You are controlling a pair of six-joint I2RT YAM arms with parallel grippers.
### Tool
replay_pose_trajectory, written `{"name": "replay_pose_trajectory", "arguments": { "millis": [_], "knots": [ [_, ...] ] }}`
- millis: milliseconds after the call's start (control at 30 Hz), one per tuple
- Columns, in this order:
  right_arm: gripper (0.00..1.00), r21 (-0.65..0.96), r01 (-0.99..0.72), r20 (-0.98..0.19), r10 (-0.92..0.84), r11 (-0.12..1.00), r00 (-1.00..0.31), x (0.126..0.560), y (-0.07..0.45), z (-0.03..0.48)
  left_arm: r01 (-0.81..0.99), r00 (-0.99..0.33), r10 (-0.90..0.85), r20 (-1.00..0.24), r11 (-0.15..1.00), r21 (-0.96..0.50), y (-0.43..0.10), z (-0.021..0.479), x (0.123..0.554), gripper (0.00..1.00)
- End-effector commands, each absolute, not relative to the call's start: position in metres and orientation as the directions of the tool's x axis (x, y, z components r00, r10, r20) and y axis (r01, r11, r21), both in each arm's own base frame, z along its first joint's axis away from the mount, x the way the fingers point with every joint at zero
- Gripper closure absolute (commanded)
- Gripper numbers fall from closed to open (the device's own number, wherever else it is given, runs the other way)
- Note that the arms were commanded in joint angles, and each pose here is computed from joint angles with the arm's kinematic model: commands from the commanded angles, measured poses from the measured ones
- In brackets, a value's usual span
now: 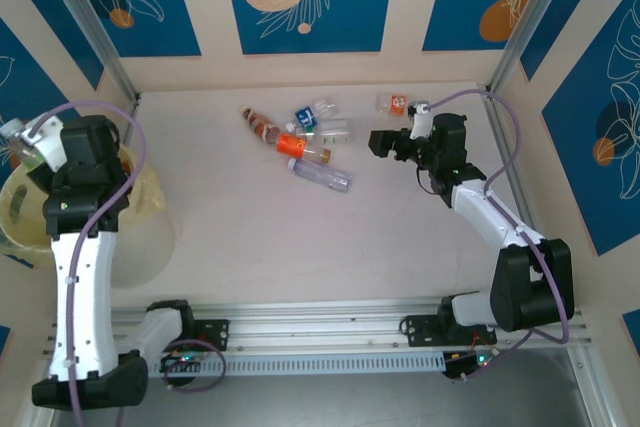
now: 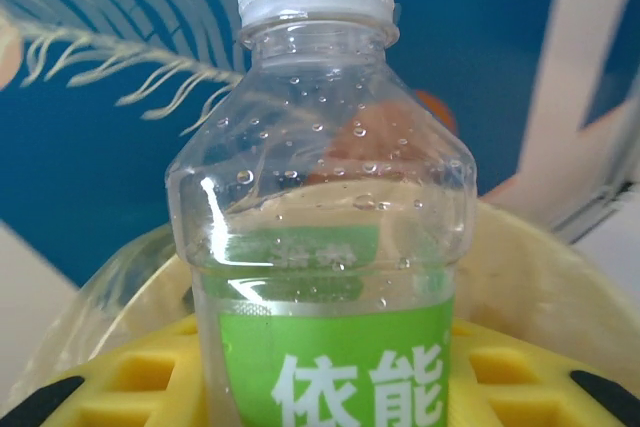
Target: Put the plastic bottles in the bin
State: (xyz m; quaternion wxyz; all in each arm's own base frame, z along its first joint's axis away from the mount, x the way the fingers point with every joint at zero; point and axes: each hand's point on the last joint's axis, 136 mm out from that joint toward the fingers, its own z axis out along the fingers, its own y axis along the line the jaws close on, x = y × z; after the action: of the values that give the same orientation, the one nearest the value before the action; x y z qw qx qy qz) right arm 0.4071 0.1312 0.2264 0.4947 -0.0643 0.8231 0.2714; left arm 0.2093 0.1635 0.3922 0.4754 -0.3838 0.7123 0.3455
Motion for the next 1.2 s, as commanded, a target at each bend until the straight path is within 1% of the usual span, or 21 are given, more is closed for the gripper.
{"name": "replay_pose_trajectory", "arguments": {
  "millis": [0,100,167,267,300,333,367,400,500,567,733,1067,1167],
  "knots": [
    [0.01,0.38,-0.408,-0.86,0.154,0.83,-0.487,0.414,0.139,0.239,-0.92,-0.237,-0.341,-0.91,0.379,0.097,0.181,0.363,0.194,0.85],
    [0.01,0.376,-0.416,-0.86,0.146,0.828,-0.489,0.417,0.142,0.241,-0.948,-0.253,-0.381,-0.889,0.283,0.148,0.198,0.345,0.174,0.84],
    [0.01,0.37,-0.421,-0.86,0.134,0.828,-0.493,0.419,0.144,0.243,-0.951,-0.26,-0.41,-0.874,0.263,0.16,0.204,0.331,0.167,0.83],
    [0.01,0.361,-0.423,-0.86,0.121,0.831,-0.497,0.422,0.145,0.244,-0.945,-0.291,-0.43,-0.855,0.27,0.186,0.206,0.316,0.164,0.71],
    [0.01,0.358,-0.424,-0.86,0.117,0.832,-0.497,0.423,0.145,0.244,-0.943,-0.303,-0.425,-0.853,0.261,0.205,0.207,0.315,0.16,0.63],
    [0.01,0.356,-0.425,-0.861,0.116,0.832,-0.495,0.423,0.146,0.245,-0.943,-0.312,-0.419,-0.853,0.246,0.224,0.208,0.316,0.157,0.51],
    [0.01,0.356,-0.427,-0.861,0.115,0.831,-0.495,0.423,0.147,0.246,-0.943,-0.321,-0.409,-0.854,0.225,0.246,0.21,0.317,0.152,0.43],
    [0.01,0.354,-0.429,-0.862,0.112,0.831,-0.495,0.424,0.148,0.245,-0.943,-0.324,-0.4,-0.858,0.21,0.258,0.211,0.319,0.148,0.31],
    [0.01,0.35,-0.428,-0.862,0.108,0.833,-0.496,0.424,0.15,0.244,-0.942,-0.326,-0.383,-0.864,0.212,0.262,0.211,0.325,0.145,0.01],
    [0.01,0.349,-0.428,-0.86,0.104,0.834,-0.5,0.423,0.152,0.242,-0.943,-0.316,-0.383,-0.868,0.226,0.244,0.21,0.33,0.145,0.0],
    [0.01,0.336,-0.428,-0.859,0.086,0.839,-0.505,0.422,0.155,0.238,-0.938,-0.286,-0.398,-0.871,0.302,0.17,0.201,0.338,0.154,0.0],
    [0.01,0.323,-0.429,-0.853,0.064,0.844,-0.518,0.42,0.162,0.232,-0.905,-0.256,-0.434,-0.864,0.421,0.056,0.189,0.336,0.177,0.0],
    [0.01,0.321,-0.431,-0.847,0.051,0.844,-0.53,0.419,0.164,0.227,-0.875,-0.242,-0.456,-0.856,0.484,-0.011,0.179,0.337,0.189,0.0]
  ]
}}
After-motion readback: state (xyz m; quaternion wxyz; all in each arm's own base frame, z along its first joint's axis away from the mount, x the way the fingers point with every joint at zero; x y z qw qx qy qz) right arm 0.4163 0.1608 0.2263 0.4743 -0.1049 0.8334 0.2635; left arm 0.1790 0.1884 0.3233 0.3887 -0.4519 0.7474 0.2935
